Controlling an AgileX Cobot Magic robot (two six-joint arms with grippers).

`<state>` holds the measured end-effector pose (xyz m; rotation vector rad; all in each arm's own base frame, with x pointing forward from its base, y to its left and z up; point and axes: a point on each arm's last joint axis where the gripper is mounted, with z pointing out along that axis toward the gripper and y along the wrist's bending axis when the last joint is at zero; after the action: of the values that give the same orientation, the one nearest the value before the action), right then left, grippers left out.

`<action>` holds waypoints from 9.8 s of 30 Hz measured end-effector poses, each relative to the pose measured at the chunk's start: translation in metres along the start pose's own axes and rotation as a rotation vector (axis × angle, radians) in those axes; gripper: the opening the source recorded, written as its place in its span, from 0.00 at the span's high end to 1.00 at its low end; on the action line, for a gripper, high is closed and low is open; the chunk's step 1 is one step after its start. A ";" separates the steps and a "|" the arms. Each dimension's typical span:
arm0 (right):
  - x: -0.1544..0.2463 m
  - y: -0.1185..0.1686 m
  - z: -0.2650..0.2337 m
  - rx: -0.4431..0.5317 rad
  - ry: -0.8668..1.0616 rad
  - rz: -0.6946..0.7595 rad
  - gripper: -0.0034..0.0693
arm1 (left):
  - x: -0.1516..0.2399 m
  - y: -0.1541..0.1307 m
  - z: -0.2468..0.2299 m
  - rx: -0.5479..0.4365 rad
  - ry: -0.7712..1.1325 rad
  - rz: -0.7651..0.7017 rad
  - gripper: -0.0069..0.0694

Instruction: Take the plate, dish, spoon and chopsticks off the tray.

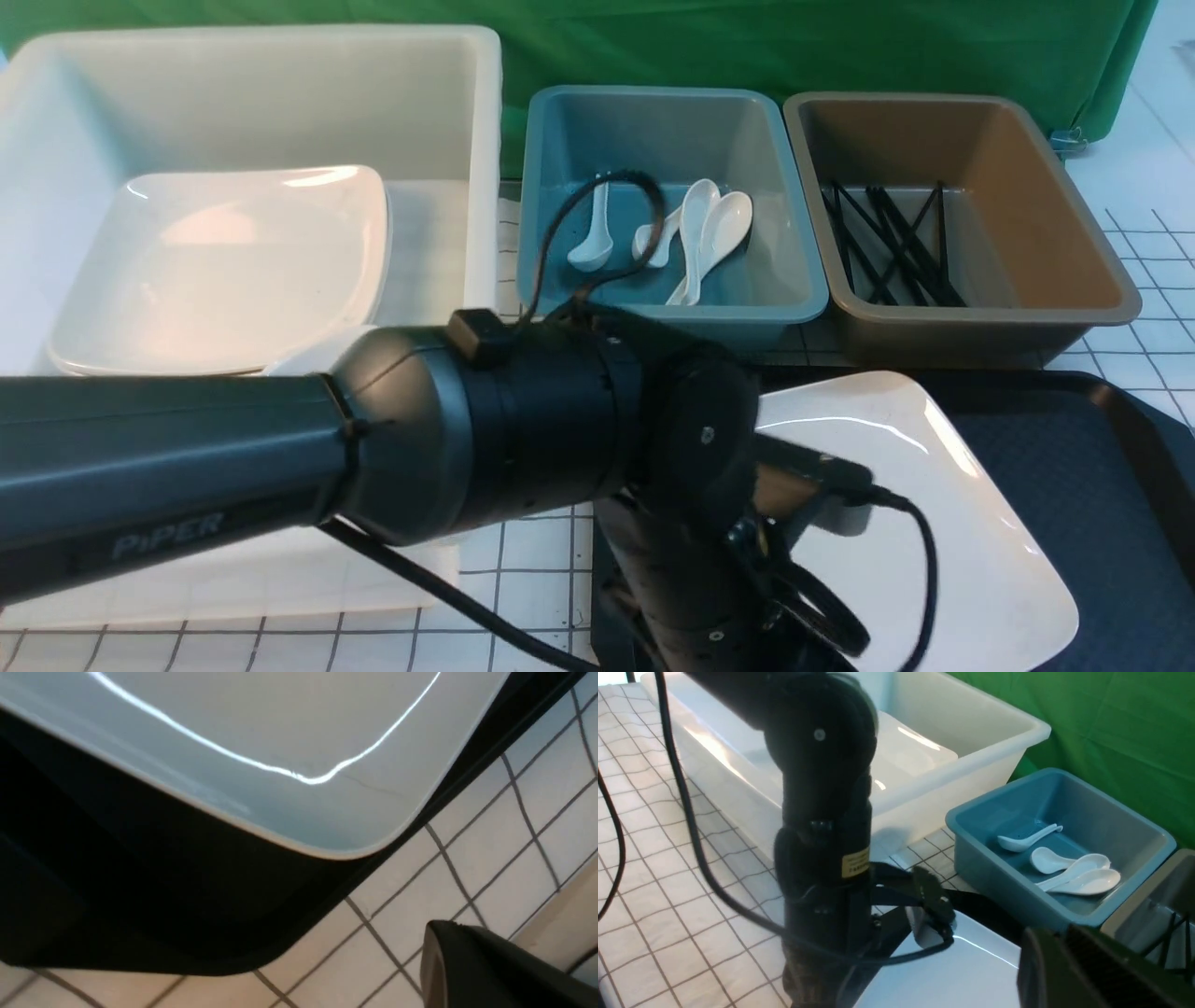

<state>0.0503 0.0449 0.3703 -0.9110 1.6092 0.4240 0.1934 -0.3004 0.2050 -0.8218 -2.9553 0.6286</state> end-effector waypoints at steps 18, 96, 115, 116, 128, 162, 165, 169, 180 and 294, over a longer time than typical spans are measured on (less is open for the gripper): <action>0.000 0.000 0.000 0.001 0.004 0.026 0.85 | 0.009 0.017 0.012 0.125 -0.169 -0.657 0.78; 0.000 0.000 0.000 -0.001 -0.004 0.031 0.85 | 0.085 0.159 -0.268 -0.097 -1.221 -0.746 0.88; 0.000 0.000 0.000 -0.001 -0.004 0.031 0.84 | 0.124 0.369 -0.243 0.015 -1.191 -1.033 0.88; 0.000 0.000 0.000 -0.001 -0.004 0.031 0.84 | 0.122 0.377 -0.236 0.017 -1.173 -1.033 0.88; 0.000 0.000 0.000 -0.001 -0.004 0.031 0.82 | 0.116 0.418 -0.186 0.077 -1.064 -1.051 0.88; 0.000 0.000 0.000 -0.001 -0.004 0.059 0.80 | 0.113 0.412 -0.208 -0.120 -1.044 -0.836 0.31; 0.000 0.000 0.000 -0.001 -0.004 0.059 0.80 | 0.111 0.408 -0.234 -0.160 -1.108 -0.793 0.34; 0.000 0.000 0.000 -0.001 -0.004 0.059 0.80 | 0.109 0.398 -0.261 -0.189 -1.135 -0.741 0.45; -0.001 -0.008 -0.003 0.077 0.017 0.082 0.80 | 0.106 0.352 -0.309 -0.147 -1.063 -0.580 0.91; 0.186 0.006 0.019 0.755 0.071 0.168 0.73 | 0.129 0.195 -0.327 -0.128 -1.008 -0.304 0.91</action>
<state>0.0557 0.0018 0.1888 -0.2198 1.7234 -0.1168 0.2158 0.0395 0.4183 0.0294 -3.8968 1.0824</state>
